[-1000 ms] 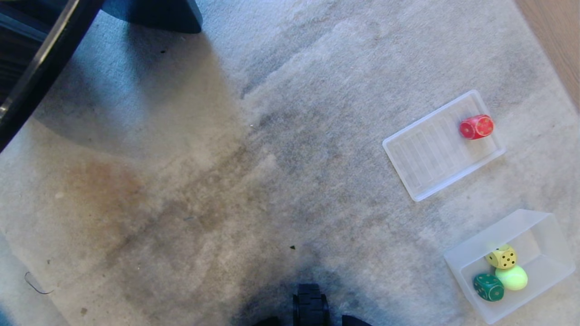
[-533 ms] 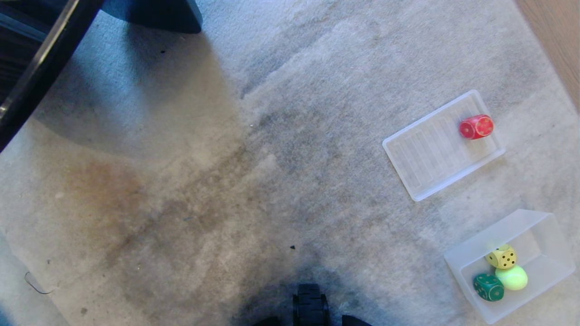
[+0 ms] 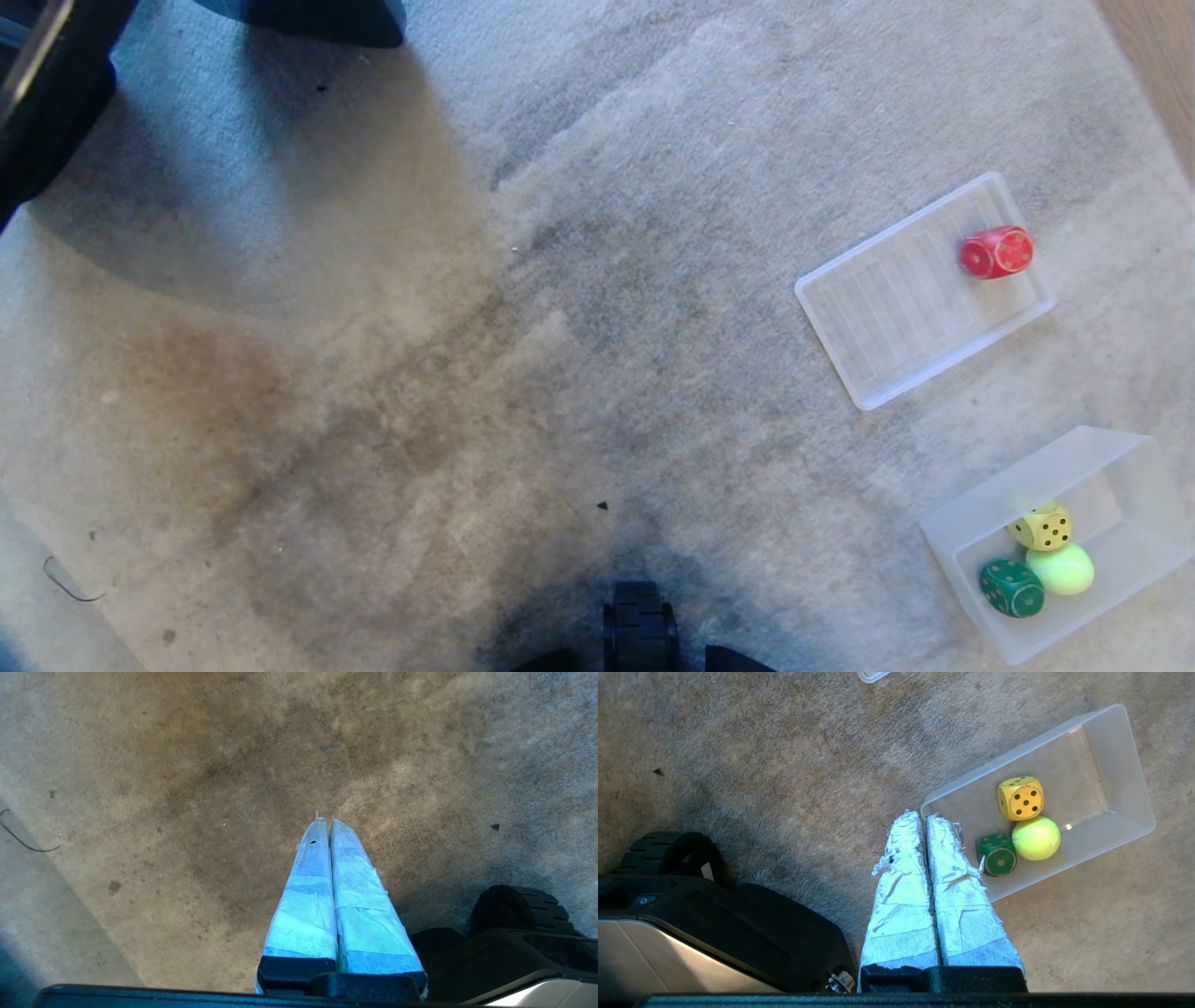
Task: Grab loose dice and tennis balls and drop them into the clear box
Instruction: Pick up toys out of the box
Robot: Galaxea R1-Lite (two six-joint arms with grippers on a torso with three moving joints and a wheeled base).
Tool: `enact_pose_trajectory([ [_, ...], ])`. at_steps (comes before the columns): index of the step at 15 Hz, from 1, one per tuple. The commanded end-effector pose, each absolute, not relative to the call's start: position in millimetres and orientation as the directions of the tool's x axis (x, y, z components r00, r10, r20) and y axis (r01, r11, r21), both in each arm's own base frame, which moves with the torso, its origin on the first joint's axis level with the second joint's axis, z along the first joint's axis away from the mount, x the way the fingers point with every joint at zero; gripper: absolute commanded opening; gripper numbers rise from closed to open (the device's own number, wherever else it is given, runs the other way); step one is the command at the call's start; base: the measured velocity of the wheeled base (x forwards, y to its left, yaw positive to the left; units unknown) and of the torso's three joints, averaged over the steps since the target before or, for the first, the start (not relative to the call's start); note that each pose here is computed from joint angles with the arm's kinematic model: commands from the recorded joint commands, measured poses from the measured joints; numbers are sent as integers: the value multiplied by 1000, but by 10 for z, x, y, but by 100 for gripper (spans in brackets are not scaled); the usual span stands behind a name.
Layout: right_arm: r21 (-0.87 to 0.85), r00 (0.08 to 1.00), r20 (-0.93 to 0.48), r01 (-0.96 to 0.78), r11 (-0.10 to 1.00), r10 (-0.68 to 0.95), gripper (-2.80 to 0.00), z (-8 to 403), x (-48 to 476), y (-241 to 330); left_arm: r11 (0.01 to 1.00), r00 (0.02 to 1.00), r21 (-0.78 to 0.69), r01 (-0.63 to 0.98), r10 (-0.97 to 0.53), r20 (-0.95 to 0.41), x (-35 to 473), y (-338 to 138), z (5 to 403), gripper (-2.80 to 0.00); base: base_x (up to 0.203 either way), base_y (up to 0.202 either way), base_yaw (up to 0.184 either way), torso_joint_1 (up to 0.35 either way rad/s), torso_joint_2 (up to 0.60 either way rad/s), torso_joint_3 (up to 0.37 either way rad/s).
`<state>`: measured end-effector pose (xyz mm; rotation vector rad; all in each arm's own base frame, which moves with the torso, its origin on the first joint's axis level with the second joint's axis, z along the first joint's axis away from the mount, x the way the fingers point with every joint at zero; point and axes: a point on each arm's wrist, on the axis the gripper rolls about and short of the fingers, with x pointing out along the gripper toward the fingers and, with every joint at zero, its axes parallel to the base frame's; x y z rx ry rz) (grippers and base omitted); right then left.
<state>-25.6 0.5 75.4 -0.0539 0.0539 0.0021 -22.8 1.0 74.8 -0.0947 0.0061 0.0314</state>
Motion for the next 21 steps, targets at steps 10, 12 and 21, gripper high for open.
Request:
enact_pose_trajectory([
  [10, 26, 939, -301, 181, 983, -165, -280, 1726, 694, -56, 992, 999, -121, -39, 38, -6, -228, 11, 749, -280, 0, 0, 0, 0, 2, -7],
  [12, 31, 923, -320, 233, 972, -211, -280, 1773, 1290, -96, 992, 999, -121, -37, 37, -6, -228, 11, 749, -280, 0, 0, 0, 0, 0, 0],
  [21, 180, 942, 37, 322, 929, -334, 0, 2045, 3158, -465, 992, 999, -121, -38, 38, -6, -228, 11, 749, -280, 0, 0, 0, 0, 0, 0],
])
